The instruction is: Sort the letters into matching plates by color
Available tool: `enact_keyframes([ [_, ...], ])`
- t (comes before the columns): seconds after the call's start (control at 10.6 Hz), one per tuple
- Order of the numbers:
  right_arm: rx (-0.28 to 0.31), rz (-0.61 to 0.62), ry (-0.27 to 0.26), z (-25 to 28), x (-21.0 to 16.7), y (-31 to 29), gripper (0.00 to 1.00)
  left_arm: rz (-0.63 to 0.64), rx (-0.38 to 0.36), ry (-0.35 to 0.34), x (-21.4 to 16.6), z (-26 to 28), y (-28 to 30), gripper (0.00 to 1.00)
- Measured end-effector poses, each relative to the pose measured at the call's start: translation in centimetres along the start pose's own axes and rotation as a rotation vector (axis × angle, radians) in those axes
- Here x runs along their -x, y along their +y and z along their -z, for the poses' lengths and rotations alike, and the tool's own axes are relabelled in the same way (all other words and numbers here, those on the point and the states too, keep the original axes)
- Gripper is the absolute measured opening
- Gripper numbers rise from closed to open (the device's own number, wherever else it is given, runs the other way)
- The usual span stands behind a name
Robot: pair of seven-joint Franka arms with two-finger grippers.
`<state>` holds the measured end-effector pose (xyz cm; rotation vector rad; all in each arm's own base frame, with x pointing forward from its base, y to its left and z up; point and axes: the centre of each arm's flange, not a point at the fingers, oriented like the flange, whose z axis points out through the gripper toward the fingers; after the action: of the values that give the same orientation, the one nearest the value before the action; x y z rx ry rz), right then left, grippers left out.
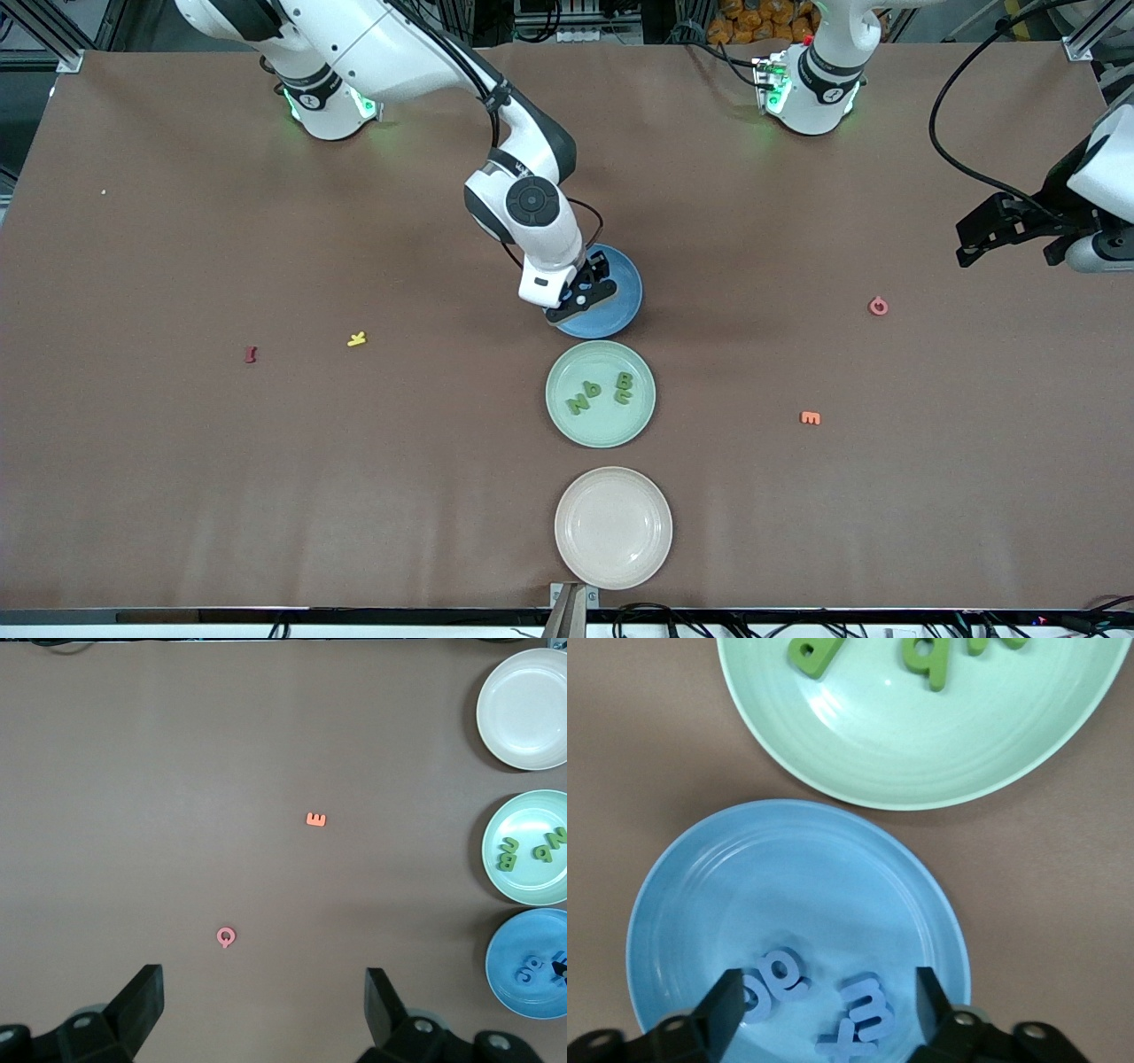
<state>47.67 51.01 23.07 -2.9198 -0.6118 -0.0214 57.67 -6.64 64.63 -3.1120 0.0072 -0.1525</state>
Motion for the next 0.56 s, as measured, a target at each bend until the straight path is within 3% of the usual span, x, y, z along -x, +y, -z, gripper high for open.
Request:
enact_keyframes([
  [0.09, 0.006, -0.004, -0.005, 0.3, -0.4, 0.6, 0.95, 0.0, 0.0, 0.0, 0.0, 0.0, 0.0, 1.0],
  [0.19, 0.018, 0.008, -0.013, 0.9, -1.1, 2.2, 1.0, 0.0, 0.0, 0.0, 0.0, 0.0, 0.0, 1.0],
  [0.38, 0.053, 0.024, -0.037, 4.1, -3.7, 10.1, 1.0, 0.006, -0.001, 0.0, 0.0, 0.0, -0.3, 1.0],
  [0.56, 0.08, -0.004, -0.028, 9.1, -5.5, 21.3, 1.0, 0.013, -0.001, -0.001, -0.1, -0.1, -0.7, 1.0],
])
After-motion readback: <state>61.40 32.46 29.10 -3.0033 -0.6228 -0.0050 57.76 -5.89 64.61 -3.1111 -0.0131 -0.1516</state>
